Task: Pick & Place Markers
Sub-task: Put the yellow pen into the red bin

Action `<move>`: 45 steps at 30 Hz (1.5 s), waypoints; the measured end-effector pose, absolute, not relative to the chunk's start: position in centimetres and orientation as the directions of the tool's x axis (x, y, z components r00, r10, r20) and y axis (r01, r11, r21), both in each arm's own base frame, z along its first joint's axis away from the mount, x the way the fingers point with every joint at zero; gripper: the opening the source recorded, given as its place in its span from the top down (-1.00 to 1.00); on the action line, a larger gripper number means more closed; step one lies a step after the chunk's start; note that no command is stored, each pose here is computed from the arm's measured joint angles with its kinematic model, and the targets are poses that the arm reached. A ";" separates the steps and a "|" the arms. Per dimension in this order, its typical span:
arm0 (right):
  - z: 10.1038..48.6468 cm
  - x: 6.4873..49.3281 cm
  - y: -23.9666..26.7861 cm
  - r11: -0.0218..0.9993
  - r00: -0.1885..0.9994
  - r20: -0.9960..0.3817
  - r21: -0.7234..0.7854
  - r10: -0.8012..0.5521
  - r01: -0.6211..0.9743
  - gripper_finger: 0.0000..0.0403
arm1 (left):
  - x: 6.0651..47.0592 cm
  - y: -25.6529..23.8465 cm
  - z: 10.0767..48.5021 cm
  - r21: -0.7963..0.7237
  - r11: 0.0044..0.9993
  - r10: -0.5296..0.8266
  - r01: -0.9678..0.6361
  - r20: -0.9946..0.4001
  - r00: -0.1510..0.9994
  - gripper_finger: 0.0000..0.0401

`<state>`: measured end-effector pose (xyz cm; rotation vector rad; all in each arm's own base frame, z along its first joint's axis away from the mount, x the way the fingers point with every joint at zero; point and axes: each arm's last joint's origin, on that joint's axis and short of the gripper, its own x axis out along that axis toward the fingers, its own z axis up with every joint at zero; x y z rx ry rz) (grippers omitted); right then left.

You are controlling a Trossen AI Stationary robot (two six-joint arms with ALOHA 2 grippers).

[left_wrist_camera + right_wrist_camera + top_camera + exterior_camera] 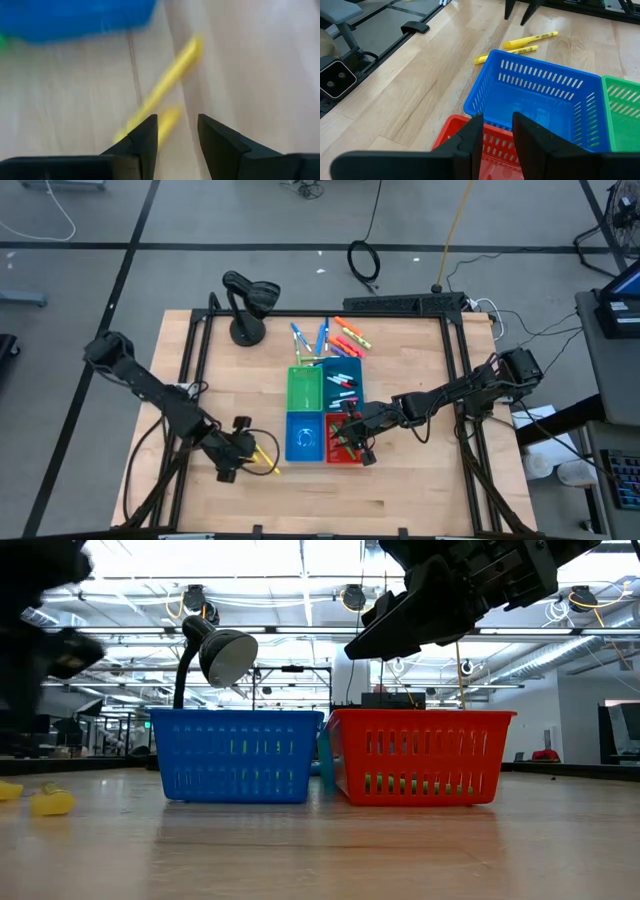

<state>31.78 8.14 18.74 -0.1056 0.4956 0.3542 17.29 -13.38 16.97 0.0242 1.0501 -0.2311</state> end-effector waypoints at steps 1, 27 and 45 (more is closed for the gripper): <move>18.7 31.8 8.1 0.934 0.820 -0.483 -0.014 0.307 -0.358 0.55 | 16.9 -13.3 16.7 -0.087 0.977 -0.165 0.192 -0.885 0.436 0.30; 18.8 31.8 8.1 0.934 0.821 -0.482 -0.014 0.307 -0.357 0.55 | 17.4 -13.2 12.7 0.126 0.975 0.067 0.181 -0.952 0.299 0.13; 18.7 31.8 8.1 0.934 0.820 -0.482 -0.014 0.307 -0.357 0.55 | 17.9 -12.7 12.4 -0.016 0.999 -0.025 0.047 -0.979 0.204 0.86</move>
